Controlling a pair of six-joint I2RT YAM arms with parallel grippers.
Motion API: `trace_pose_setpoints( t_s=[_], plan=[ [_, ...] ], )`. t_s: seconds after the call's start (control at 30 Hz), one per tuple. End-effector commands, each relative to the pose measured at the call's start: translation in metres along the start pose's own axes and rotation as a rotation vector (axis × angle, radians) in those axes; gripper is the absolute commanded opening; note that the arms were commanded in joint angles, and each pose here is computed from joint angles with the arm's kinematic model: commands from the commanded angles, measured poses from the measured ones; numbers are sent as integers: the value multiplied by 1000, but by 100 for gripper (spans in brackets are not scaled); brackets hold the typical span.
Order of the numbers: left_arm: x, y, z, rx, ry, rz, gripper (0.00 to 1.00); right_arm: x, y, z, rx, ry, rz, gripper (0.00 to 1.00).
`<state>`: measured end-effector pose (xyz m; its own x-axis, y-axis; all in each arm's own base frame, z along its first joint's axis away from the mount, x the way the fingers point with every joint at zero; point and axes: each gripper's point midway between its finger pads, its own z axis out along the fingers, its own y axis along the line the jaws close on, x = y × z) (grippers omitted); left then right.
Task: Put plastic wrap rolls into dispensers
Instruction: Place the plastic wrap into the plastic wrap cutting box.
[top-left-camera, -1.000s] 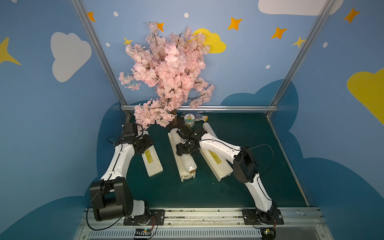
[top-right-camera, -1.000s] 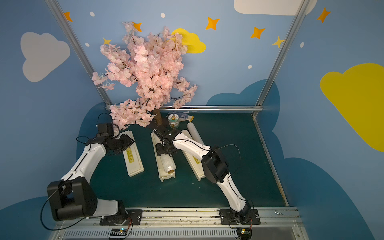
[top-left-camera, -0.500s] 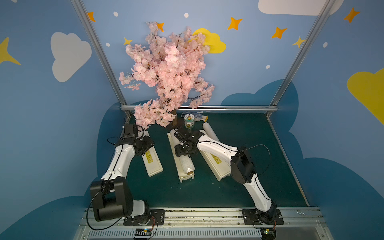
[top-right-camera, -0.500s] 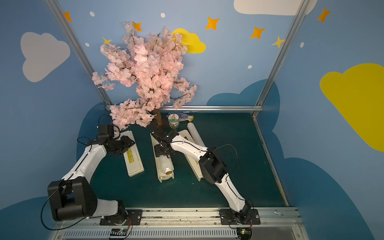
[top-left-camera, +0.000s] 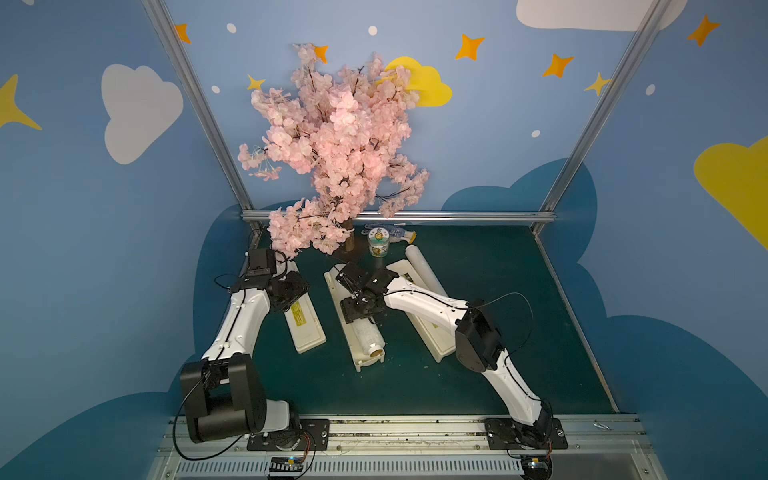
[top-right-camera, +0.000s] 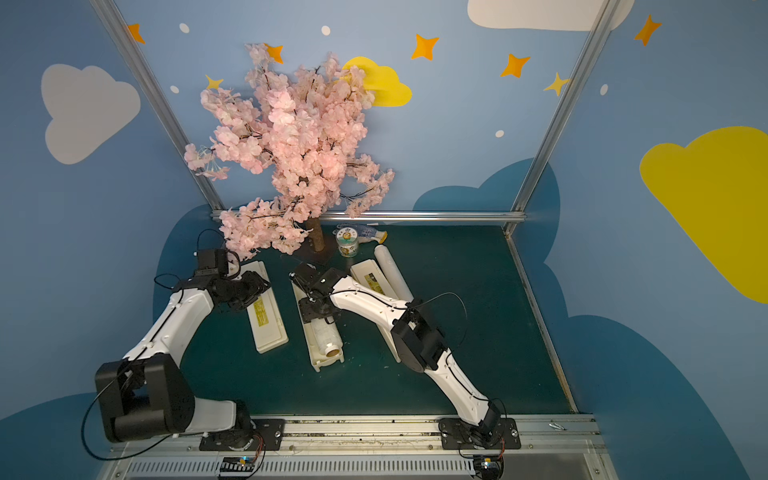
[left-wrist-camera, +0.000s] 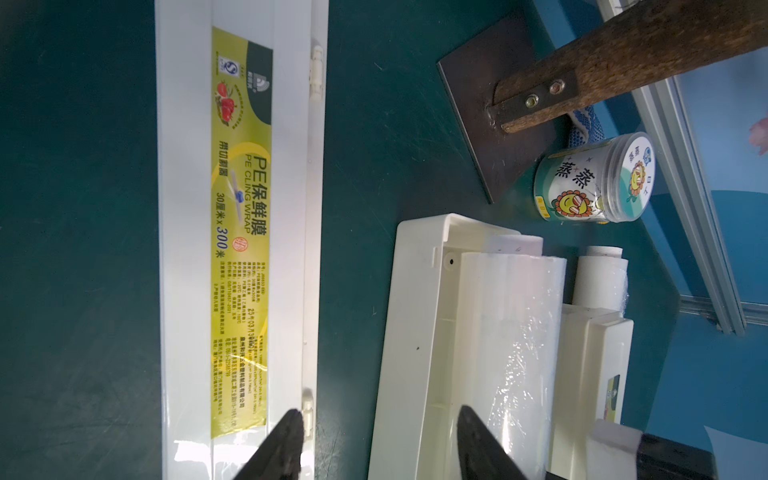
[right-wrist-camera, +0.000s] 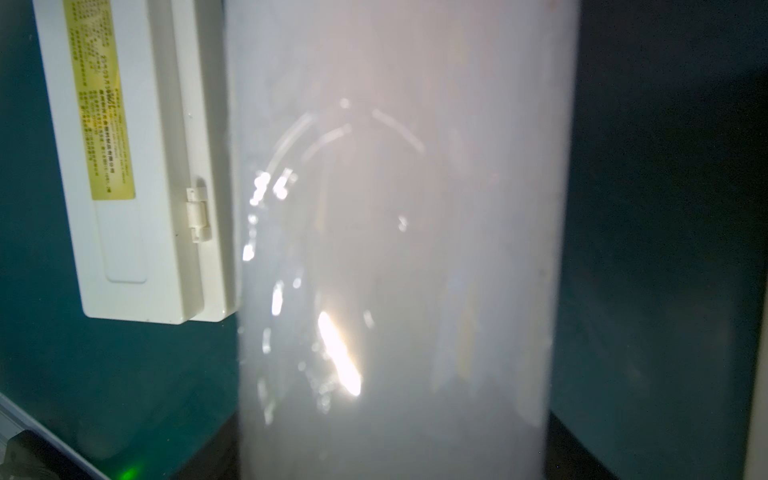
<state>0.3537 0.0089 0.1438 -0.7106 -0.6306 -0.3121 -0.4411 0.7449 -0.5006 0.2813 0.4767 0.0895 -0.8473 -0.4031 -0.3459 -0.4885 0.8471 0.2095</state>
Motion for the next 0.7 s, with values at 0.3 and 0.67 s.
trace_pose_setpoints(
  t_s=[0.3,0.67],
  plan=[
    [3,-2,5,16,31,-15,60,-51,33,-66,-103,-210,-17,4],
    [5,-1,8,14,43,-22,60,-47,34,-50,-125,-180,50,4]
  ],
)
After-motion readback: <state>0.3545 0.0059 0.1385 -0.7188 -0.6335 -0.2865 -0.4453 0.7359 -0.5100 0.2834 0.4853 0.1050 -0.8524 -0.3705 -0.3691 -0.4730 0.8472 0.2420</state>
